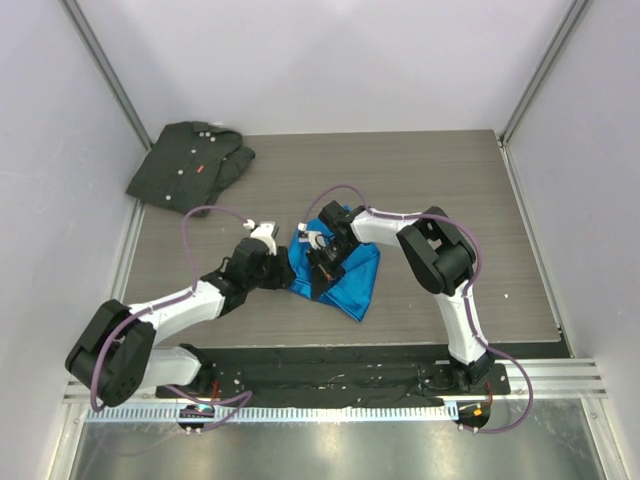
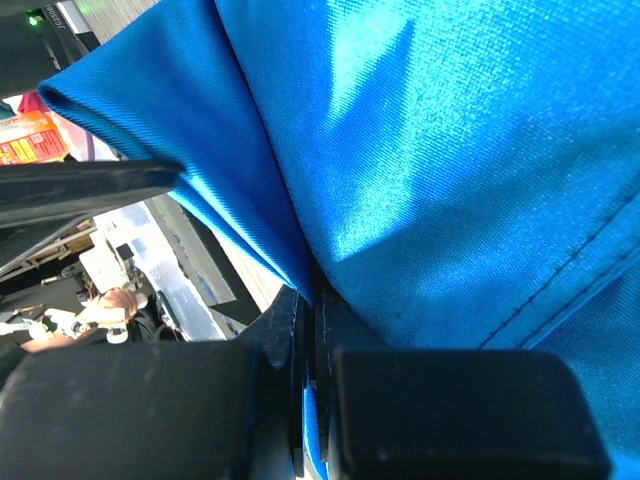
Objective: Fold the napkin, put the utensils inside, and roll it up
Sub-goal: Roll the napkin with the utensil
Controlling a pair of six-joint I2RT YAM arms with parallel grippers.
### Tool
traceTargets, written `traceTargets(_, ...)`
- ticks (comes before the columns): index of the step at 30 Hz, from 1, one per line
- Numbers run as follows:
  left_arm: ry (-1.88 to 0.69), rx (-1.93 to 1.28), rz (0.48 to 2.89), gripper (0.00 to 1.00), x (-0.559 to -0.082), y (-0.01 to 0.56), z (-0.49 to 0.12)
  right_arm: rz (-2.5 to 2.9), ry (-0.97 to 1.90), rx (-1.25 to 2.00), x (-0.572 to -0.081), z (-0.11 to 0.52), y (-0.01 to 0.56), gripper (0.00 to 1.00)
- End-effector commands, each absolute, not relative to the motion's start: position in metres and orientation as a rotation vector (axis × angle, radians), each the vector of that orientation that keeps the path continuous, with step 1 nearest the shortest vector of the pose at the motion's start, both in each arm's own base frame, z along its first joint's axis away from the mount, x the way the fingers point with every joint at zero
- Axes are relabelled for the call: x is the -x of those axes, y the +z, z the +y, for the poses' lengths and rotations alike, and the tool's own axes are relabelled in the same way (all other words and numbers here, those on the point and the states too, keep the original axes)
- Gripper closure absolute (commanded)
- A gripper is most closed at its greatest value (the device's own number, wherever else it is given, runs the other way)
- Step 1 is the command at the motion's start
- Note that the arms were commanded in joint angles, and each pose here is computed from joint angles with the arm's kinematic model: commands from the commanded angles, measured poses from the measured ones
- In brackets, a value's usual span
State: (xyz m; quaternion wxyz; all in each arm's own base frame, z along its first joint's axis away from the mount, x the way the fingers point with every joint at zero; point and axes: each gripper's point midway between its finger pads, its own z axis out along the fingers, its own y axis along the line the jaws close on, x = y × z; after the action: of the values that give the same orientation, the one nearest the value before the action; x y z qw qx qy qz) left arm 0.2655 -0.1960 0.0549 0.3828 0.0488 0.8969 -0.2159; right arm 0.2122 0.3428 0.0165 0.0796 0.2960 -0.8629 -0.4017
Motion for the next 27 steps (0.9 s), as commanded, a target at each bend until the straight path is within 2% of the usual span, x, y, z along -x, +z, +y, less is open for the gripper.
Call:
traceTargets(1,-0.569,-0.129,2.255,0.47,-0.271,0.058,-0.199,-2.59,-1.099,-0.867,-0.209,0.333,-0.004,0.99)
traceTargets(3,-0.573,-0.131,2.249,0.4,-0.269,0.058,-0.198,-2.587,-1.1,-0.855,-0.209,0.332,-0.004,0.99)
traceTargets(9,-0.623,-0.142,2.221,0.29,-0.265,0.066,-0.202,-2.581,-1.087,-0.827,-0.21,0.33,-0.01,0.99)
traceTargets(20,-0.625,-0.133,2.212,0.29,-0.261,0.066,-0.199,-2.572,-1.083,-0.794,-0.211,0.327,-0.014,0.99)
traceTargets(27,-0.606,-0.131,2.25,0.39,-0.266,0.057,-0.201,-2.563,-1.087,-0.795,-0.208,0.325,-0.013,0.99)
